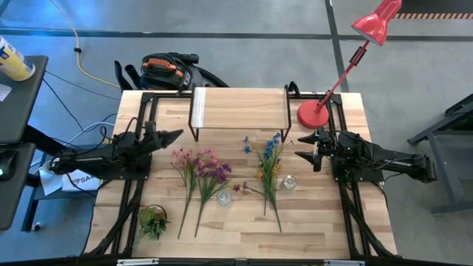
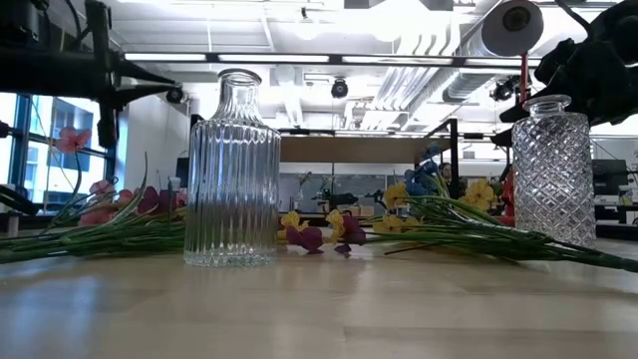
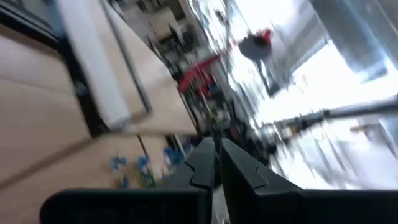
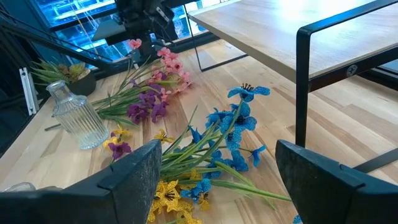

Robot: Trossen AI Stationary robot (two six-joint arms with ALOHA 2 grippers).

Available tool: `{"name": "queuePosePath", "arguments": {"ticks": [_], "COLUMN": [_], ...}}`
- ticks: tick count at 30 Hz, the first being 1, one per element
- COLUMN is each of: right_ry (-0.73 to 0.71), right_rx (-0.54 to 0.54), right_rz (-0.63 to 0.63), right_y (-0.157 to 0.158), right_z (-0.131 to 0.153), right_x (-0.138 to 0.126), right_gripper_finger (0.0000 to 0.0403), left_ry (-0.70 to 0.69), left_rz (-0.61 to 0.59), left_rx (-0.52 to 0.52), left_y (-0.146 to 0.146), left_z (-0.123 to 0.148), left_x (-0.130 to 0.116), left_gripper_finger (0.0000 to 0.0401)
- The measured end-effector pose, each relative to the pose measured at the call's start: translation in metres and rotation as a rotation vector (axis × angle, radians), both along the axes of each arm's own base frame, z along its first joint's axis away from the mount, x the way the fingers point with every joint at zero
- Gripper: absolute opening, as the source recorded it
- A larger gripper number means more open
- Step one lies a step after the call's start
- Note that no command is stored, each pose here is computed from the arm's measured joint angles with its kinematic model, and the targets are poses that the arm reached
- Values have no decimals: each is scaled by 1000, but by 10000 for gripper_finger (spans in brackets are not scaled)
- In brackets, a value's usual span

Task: Pick and place flowers into a vace then onto a shelf
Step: Put the pink flowers into the left transparent vase

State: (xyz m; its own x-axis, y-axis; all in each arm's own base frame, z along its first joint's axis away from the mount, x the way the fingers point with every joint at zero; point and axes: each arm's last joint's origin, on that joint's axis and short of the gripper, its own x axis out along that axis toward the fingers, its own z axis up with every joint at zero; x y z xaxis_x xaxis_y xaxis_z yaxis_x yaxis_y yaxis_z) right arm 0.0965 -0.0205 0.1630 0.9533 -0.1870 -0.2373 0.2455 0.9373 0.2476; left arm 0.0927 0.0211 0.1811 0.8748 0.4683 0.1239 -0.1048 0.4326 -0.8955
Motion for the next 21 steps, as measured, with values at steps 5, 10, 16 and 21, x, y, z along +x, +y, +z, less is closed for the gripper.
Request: {"name": "queuePosePath", "arguments": {"ticks": [5,10,16,21], "right_ry": [33,12,-223,-464], "right_rx": [-222,-219,135,459], "right_rz": [-43,-59,-192,-323], "right_y": [-3,-3,-5,-8], "right_z": [1,3,16,28], "right_x": [0,0,2,0], "right_gripper_finger": [304,304,304,304], "left_ry": [-5,-30,-60,-8], "left_rz": [58,78,72,136], "left_rx": [-10,-52,-103,-71], "left_y": [2,2,2,4], "left_z": [0,0,0,-2], "left_x": [-1,-1,-1,-2], "left_gripper_finger": [60,60,60,60]}}
